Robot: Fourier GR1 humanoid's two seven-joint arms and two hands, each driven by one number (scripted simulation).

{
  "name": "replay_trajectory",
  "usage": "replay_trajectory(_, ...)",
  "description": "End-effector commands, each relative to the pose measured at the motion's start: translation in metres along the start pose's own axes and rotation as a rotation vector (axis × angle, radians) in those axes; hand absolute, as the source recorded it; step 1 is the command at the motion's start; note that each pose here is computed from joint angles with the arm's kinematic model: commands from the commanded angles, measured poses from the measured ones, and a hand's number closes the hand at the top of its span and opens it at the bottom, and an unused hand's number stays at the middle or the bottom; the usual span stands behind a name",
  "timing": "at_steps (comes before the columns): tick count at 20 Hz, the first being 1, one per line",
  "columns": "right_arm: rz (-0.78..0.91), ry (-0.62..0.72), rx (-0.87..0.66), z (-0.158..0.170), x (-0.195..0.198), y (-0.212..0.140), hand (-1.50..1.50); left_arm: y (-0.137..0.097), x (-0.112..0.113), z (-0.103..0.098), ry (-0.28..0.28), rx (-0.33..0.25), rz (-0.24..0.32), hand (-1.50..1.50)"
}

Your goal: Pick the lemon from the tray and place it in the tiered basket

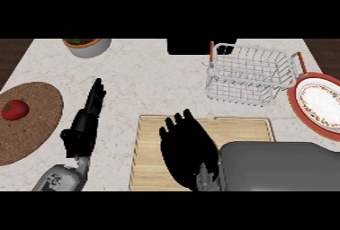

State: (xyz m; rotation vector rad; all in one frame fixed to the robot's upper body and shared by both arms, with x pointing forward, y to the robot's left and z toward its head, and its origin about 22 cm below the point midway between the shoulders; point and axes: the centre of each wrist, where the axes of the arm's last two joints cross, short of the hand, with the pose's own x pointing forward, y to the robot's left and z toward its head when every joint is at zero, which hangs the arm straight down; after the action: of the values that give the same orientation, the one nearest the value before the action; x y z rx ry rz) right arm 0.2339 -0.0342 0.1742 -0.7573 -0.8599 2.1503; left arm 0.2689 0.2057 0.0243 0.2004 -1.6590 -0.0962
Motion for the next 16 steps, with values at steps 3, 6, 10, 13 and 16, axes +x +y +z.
replay_trajectory(3, 0.012, 0.160, 0.022, 0.001, 0.000, 0.011, -1.50, 0.007, 0.007, 0.000, 0.000, -0.018, -0.003, 0.00)
replay_trajectory(6, -0.027, 0.156, 0.061, -0.017, -0.018, 0.020, -1.50, -0.004, 0.017, -0.002, 0.006, -0.006, 0.003, 0.00)
replay_trajectory(10, -0.015, 0.120, 0.049, -0.003, -0.017, 0.030, -1.50, 0.004, 0.017, -0.003, -0.011, 0.008, -0.010, 0.00)
replay_trajectory(13, -0.042, 0.124, 0.031, -0.022, -0.017, 0.032, -1.50, 0.006, -0.014, 0.014, -0.009, 0.005, -0.013, 0.00)
replay_trajectory(16, -0.052, 0.104, 0.057, -0.020, -0.001, 0.045, -1.50, 0.007, 0.003, 0.013, 0.001, -0.010, 0.004, 0.00)
